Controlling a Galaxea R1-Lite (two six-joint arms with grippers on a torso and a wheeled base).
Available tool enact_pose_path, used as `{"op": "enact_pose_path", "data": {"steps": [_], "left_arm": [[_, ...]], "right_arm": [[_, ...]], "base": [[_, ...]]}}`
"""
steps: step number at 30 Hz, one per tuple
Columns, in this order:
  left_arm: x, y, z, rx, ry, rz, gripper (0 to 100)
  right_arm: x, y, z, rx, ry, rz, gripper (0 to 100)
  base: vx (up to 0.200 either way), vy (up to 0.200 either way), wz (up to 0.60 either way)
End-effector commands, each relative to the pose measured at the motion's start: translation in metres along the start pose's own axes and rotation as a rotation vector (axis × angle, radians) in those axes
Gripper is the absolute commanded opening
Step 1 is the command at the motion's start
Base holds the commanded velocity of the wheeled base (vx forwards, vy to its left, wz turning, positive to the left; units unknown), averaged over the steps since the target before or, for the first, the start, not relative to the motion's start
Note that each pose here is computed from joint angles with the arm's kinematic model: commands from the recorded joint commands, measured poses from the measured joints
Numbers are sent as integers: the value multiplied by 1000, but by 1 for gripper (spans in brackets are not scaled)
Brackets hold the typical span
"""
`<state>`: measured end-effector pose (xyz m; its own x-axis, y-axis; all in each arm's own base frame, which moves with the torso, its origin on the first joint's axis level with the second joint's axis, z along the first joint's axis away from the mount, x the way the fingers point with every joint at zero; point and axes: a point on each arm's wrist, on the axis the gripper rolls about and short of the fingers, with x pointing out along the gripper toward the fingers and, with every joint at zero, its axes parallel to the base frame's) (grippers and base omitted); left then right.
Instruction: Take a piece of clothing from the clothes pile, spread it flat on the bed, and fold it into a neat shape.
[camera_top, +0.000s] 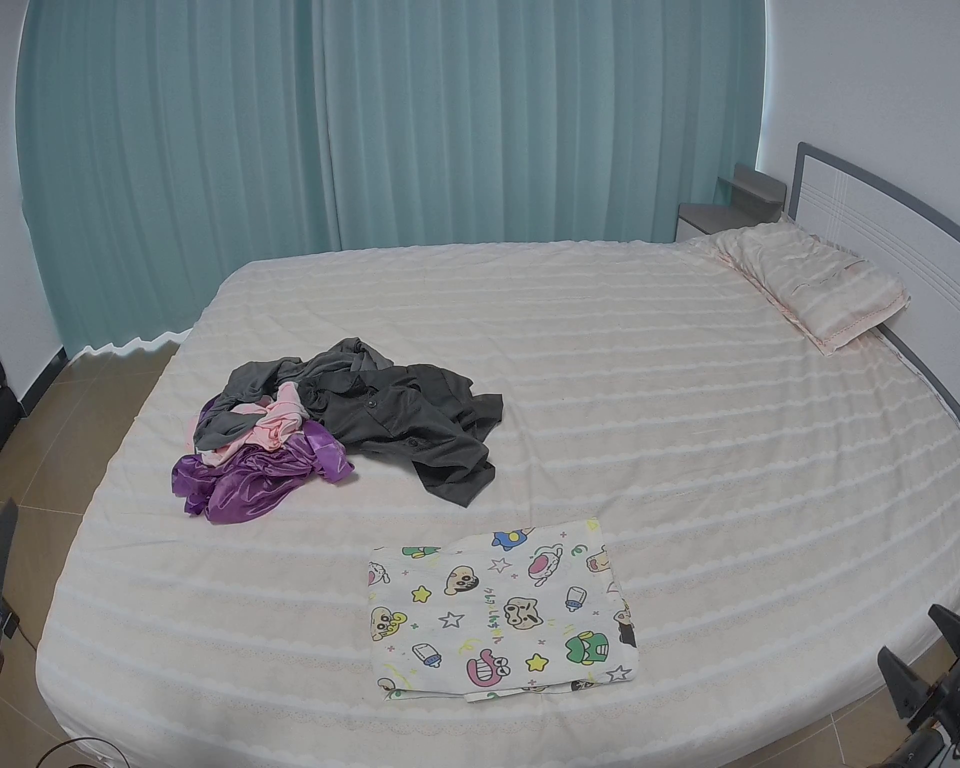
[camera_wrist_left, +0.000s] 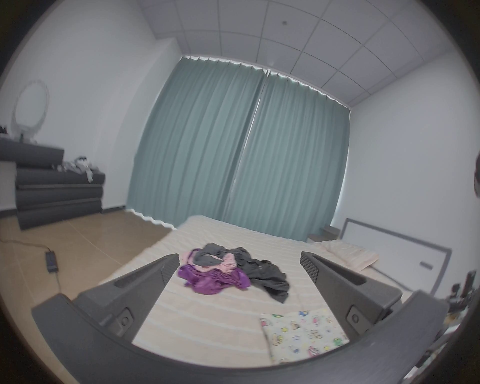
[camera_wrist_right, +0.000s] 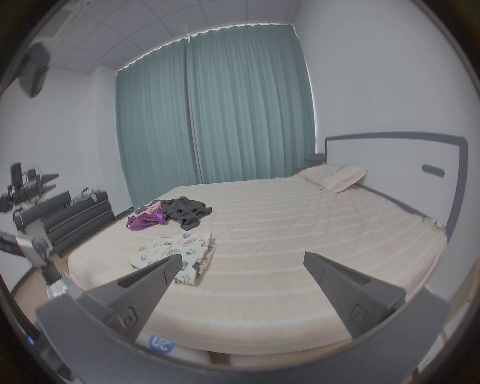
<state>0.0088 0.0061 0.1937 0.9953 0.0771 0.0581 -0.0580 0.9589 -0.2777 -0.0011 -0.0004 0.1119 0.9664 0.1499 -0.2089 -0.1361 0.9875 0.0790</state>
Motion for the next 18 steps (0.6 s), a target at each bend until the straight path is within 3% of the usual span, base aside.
{"op": "enact_pose_path", "data": {"steps": [1, 8, 10, 14, 18], "left_arm": [[-47, 16, -13, 102, -148, 145, 100], [-57, 18, -24, 164, -146, 214, 100], [-63, 17, -30, 181, -172, 269, 100], [-62, 22, -53, 297, -134, 263, 100], [-53, 25, -67, 297, -129, 258, 100]], "right_arm": [[-32, -2, -21, -111, -179, -28, 100], [-27, -3, -28, -151, -143, -101, 100], [-25, -3, -32, -155, -129, -119, 100], [-25, -3, -32, -155, -132, -132, 100], [-25, -4, -32, -150, -134, -186, 100]], "base": [[0, 0, 0], [0, 0, 0], [0, 0, 0], [0, 0, 0], [0, 0, 0]]}}
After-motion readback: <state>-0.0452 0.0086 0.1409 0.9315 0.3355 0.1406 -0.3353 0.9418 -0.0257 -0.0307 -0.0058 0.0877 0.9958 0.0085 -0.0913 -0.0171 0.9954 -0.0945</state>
